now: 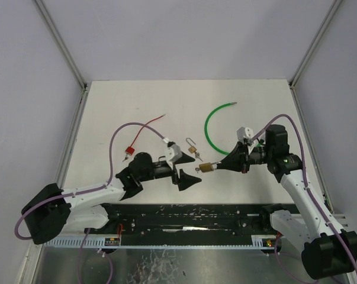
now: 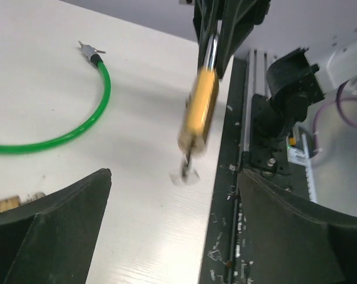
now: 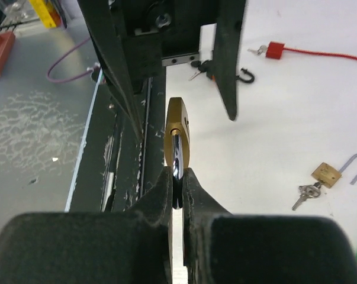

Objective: Lock with the key
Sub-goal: Lock the lock.

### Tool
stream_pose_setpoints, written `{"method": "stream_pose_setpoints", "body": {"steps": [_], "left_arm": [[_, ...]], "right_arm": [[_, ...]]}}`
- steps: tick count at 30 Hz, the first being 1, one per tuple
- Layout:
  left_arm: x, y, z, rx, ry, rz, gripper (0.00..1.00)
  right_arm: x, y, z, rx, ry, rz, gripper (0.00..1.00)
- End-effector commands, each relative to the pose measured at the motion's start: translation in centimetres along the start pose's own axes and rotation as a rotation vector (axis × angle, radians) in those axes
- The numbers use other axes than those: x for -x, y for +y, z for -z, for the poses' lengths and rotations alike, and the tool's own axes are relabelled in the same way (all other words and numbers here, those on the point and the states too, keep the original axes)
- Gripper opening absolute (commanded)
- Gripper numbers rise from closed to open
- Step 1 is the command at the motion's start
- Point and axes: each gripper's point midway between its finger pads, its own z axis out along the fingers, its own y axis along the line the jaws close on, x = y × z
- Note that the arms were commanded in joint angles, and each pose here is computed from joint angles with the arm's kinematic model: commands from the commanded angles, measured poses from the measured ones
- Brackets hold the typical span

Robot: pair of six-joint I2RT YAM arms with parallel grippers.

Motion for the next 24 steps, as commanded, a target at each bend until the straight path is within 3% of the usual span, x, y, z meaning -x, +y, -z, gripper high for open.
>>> {"method": "stream_pose_setpoints", "body": {"steps": [1,10,17,24], "left_arm": [[7.2,-0.6,3.6,0.049,-0.412,0.007,0.89],[6.6,-3.0,5.0,-0.06,-0.438,0.016,0.85],[6.9,-2.9,2.5,-0.108,-0.366,0.022,0.67],[7.1,-3.1,1.2,-0.147,-0.355,0.047,0.64]], "right_arm": [[4.0,1.5,0.7,0.074,-0.097,0.038,0.0],[4.1,1.5,1.0,0.079,-0.106,0.0,0.0],[4.0,1.6,1.0,0.086,-0.106,-0.009,0.0],[3.9,1.6,1.0,0.089,-0.106,-0.013,0.0]]}}
